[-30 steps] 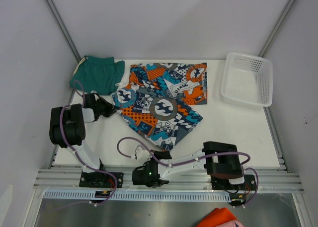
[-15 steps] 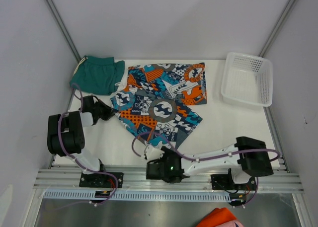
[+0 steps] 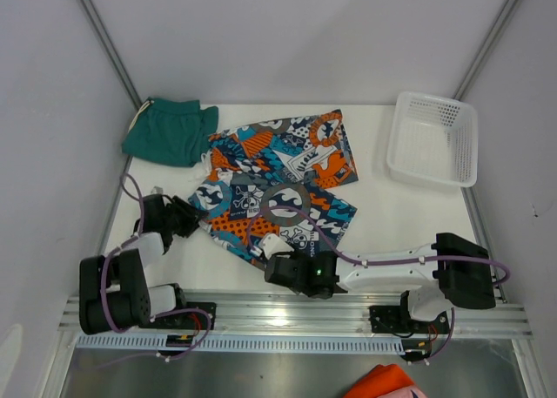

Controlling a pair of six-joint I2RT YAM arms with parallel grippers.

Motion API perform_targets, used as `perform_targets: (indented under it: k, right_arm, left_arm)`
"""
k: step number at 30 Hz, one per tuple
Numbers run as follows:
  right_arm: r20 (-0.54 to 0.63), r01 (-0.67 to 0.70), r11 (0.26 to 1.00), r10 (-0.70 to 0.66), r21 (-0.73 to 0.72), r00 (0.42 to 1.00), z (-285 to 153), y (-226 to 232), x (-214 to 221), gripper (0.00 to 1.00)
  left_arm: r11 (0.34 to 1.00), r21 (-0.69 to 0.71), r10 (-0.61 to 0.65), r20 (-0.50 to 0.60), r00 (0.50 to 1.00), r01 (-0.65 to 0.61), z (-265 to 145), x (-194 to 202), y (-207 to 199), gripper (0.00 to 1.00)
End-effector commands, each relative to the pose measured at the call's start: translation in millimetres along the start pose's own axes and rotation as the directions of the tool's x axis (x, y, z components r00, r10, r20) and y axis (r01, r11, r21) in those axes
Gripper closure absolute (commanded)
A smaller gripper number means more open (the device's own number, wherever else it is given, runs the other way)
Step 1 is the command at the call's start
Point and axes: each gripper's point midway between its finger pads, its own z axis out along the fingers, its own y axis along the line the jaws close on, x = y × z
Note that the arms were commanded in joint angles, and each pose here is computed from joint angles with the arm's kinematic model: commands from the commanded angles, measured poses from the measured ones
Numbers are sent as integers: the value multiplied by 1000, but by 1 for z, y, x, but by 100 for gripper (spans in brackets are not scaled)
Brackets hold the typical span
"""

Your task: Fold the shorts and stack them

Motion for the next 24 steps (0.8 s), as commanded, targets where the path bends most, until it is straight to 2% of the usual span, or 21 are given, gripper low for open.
perform_targets:
  k: [1, 3, 4, 9, 14, 21, 24]
  right_arm:
    - [34, 7, 996, -4, -85, 999, 1, 14, -2, 50]
    - [24, 15, 996, -13, -87, 1000, 5, 15, 4, 50]
    - [16, 24, 996, -23, -84, 1000, 8, 15, 9, 50]
    - [-8, 60, 992, -61, -116, 998, 10, 22, 23, 53]
    - [-20, 71, 988, -75, -134, 997, 11, 27, 26, 53]
    - [-98, 92, 991, -101, -93, 990, 26, 26, 42, 53]
    - [-131, 100, 992, -109, -71, 985, 32, 25, 49, 57]
  left_arm:
    - [997, -68, 46, 87, 995, -40, -11, -16, 8, 47]
    - [995, -93, 58, 122, 991, -46, -17, -27, 4, 25]
    - [992, -120, 49, 100, 994, -37, -21, -22, 9, 23]
    - [990, -133, 56, 128, 990, -39, -36, -38, -8, 21]
    - [976, -216, 61, 142, 988, -29, -41, -56, -2, 18]
    - [975, -223, 1, 106, 994, 22, -24, -64, 9, 20]
    - [976, -218, -2, 109, 994, 26, -19, -69, 8, 23]
